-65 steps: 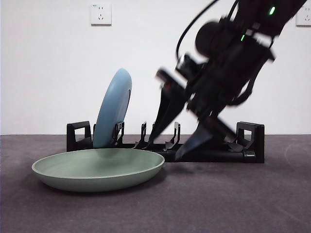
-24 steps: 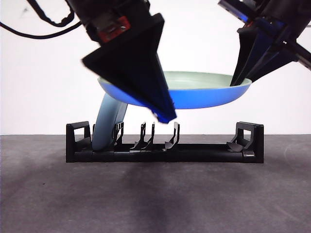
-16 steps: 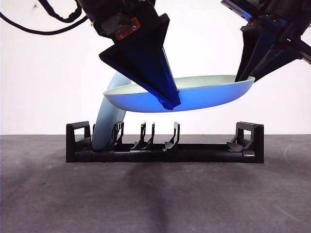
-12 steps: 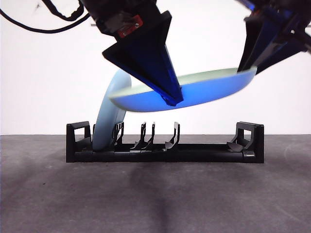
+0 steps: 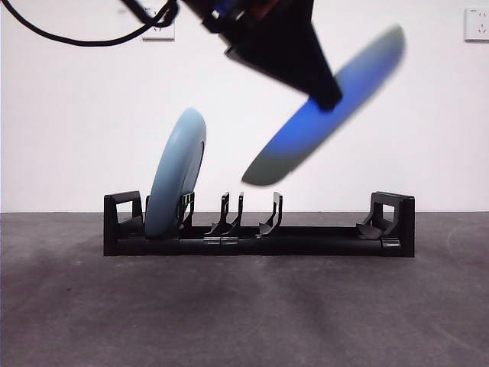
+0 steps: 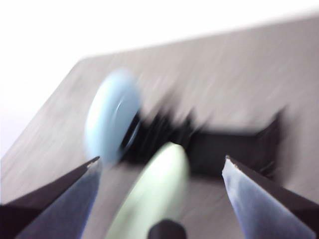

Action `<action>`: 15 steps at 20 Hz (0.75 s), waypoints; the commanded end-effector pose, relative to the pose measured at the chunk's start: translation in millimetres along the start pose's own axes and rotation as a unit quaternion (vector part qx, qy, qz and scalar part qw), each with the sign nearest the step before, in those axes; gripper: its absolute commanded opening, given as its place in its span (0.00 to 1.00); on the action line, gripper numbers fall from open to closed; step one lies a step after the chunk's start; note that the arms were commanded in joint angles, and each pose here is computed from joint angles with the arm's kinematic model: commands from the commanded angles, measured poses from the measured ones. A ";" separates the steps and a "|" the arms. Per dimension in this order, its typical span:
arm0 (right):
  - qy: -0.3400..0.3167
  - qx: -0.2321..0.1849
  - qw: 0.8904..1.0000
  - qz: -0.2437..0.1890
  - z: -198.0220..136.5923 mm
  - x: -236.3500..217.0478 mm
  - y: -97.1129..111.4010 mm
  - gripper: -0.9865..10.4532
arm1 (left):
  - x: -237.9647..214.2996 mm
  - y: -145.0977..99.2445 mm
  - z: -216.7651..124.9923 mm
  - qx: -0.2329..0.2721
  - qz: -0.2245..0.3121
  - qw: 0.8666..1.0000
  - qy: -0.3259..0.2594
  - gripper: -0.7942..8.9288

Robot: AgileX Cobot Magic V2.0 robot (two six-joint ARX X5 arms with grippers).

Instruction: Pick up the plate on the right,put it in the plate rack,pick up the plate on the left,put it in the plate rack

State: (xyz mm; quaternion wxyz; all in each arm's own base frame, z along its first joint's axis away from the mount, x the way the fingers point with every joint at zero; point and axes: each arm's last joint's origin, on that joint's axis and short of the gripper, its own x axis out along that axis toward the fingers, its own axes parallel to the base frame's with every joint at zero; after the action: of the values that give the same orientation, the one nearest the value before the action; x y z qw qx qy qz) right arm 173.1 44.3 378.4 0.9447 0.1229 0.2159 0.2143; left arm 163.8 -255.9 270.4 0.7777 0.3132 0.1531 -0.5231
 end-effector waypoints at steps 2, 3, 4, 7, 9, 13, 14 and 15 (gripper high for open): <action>-0.043 -0.014 0.997 -0.062 2.7 -16.8 1.0 0.44 | -2.9 33.2 3.2 -0.129 0.023 0.987 -0.098 0.07; -0.051 -0.020 0.996 -0.070 2.9 -20.7 1.5 0.44 | -6.1 45.2 3.5 -0.157 0.016 0.978 -0.135 0.07; -0.054 -0.023 0.996 -0.073 3.0 -22.1 1.7 0.44 | -8.9 53.9 3.5 -0.177 0.010 0.971 -0.161 0.07; -0.053 -0.023 0.996 -0.074 2.7 -22.5 1.5 0.44 | -15.5 77.1 1.9 -0.230 0.007 0.947 -0.224 0.07; -0.051 -0.022 0.996 -0.075 2.6 -21.8 1.2 0.44 | -19.6 89.8 -0.2 -0.257 0.016 0.933 -0.253 0.07; -0.048 -0.022 0.996 -0.075 2.7 -19.5 0.5 0.44 | -21.8 114.2 -9.0 -0.302 0.035 0.904 -0.299 0.07; -0.047 -0.021 0.996 -0.076 2.7 -18.6 0.2 0.44 | -20.7 118.9 -11.5 -0.314 0.038 0.898 -0.307 0.07; -0.046 -0.021 0.996 -0.076 2.7 -17.6 -0.1 0.44 | -18.8 124.0 -15.3 -0.327 0.039 0.891 -0.312 0.07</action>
State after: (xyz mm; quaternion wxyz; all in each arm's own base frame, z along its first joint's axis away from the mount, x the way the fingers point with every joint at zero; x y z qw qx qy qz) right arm 159.0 36.1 386.2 0.9683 0.0992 0.1799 0.1423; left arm 266.7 -200.7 313.8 0.8688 -0.0939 0.0334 -0.4850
